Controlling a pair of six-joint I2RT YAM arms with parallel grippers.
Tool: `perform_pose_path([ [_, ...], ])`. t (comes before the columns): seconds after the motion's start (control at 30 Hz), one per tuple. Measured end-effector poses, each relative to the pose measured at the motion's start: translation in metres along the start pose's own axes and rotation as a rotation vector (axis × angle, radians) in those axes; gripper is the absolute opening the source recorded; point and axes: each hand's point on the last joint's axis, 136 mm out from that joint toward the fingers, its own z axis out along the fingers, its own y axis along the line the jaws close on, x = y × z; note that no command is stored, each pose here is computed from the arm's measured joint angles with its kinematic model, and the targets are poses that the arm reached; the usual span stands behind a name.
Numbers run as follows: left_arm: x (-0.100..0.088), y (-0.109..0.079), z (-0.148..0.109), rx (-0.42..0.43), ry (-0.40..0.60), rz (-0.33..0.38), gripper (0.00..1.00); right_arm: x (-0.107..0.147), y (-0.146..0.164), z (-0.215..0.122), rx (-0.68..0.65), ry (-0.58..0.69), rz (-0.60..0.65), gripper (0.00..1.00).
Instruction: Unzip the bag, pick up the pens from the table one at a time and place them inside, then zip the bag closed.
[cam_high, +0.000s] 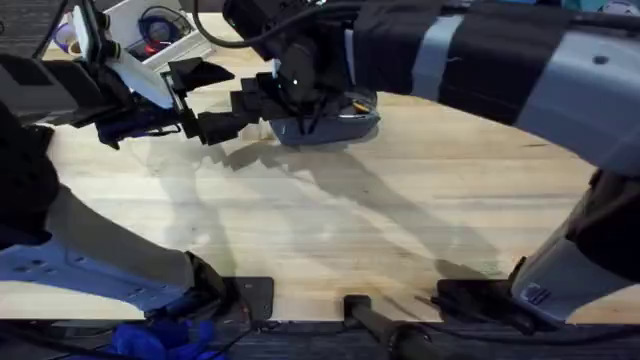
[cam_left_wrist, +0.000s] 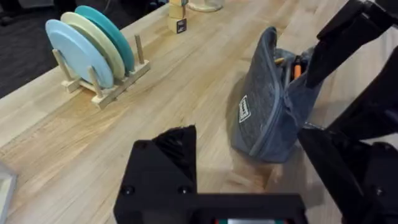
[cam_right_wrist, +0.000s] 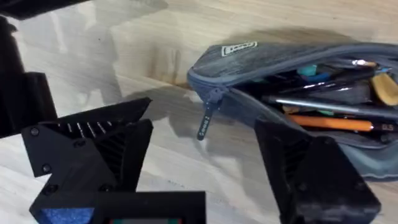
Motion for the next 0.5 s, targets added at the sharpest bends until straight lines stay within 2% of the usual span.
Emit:
perform_pose_path([
  [0.23, 0.007, 0.002, 0.0, -0.012, 0.044, 0.019, 0.993, 0.003, -0.001, 0.012, 0.011, 0.014, 0.002, 0.965],
  [0.5, 0.008, 0.003, 0.0, -0.012, 0.045, 0.022, 0.993, 0.001, -0.003, 0.012, 0.024, 0.001, 0.001, 0.961],
])
